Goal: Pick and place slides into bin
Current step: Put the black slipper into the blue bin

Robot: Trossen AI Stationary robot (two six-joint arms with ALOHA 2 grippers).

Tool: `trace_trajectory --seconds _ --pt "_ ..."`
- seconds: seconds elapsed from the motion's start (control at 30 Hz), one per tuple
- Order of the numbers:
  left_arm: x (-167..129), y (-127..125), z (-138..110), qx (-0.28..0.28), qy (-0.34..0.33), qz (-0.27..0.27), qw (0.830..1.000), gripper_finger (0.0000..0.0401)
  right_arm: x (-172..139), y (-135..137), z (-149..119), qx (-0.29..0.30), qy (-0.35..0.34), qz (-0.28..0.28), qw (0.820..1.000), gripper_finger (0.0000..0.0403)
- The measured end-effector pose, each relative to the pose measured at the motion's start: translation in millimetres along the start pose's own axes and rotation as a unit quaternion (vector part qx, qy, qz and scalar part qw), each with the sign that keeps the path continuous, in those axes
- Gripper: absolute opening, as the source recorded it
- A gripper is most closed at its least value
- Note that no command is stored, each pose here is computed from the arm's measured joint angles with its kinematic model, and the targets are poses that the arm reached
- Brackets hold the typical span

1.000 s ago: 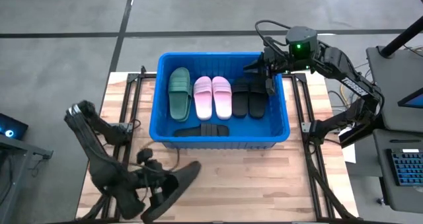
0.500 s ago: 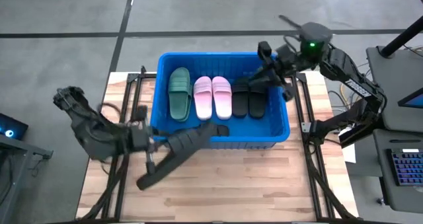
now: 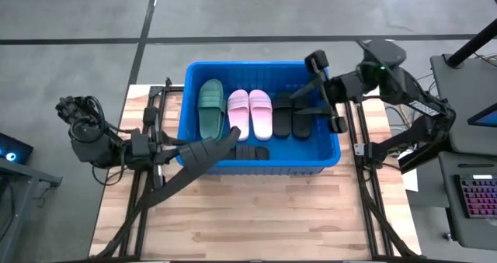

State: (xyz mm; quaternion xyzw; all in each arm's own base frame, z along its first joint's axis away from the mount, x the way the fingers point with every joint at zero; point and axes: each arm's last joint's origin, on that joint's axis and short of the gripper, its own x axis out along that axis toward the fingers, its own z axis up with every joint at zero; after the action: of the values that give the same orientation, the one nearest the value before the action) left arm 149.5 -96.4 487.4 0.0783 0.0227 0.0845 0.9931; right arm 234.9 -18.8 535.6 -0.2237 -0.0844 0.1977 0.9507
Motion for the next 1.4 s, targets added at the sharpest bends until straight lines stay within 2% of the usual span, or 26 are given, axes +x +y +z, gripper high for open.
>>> trace_trajectory --seconds 0.13,0.33,0.53,0.73,0.83,1.07,1.2,1.4 --pt "5 -6 -2 0.03 0.004 -0.015 0.999 0.0 7 -2 -7 0.002 0.011 0.0 1.0 0.0182" --pt "9 -14 -1 0.031 -0.003 -0.087 0.996 0.0 17 -6 -18 -0.006 0.03 -0.01 0.999 0.0184" --pt "13 -20 -4 0.022 0.002 -0.119 0.993 0.0 37 -2 -38 0.068 0.049 0.05 0.995 0.0173" --pt "25 -39 -12 0.022 0.021 -0.168 0.985 0.0 60 6 -55 0.096 0.072 0.08 0.989 0.0171" --pt "28 -46 -15 0.005 0.033 -0.192 0.981 0.0 69 12 -58 0.11 0.067 0.109 0.986 0.0171" --pt "36 -55 -21 0.006 0.05 -0.19 0.98 0.0 100 42 -65 0.079 0.05 0.186 0.978 0.0169" --pt "40 -58 -21 0.001 0.049 -0.189 0.981 0.0 119 47 -77 0.087 0.052 0.195 0.976 0.0166" --pt "49 -60 -25 -0.036 0.067 -0.177 0.981 0.0 136 47 -93 0.106 0.055 0.193 0.974 0.0164"
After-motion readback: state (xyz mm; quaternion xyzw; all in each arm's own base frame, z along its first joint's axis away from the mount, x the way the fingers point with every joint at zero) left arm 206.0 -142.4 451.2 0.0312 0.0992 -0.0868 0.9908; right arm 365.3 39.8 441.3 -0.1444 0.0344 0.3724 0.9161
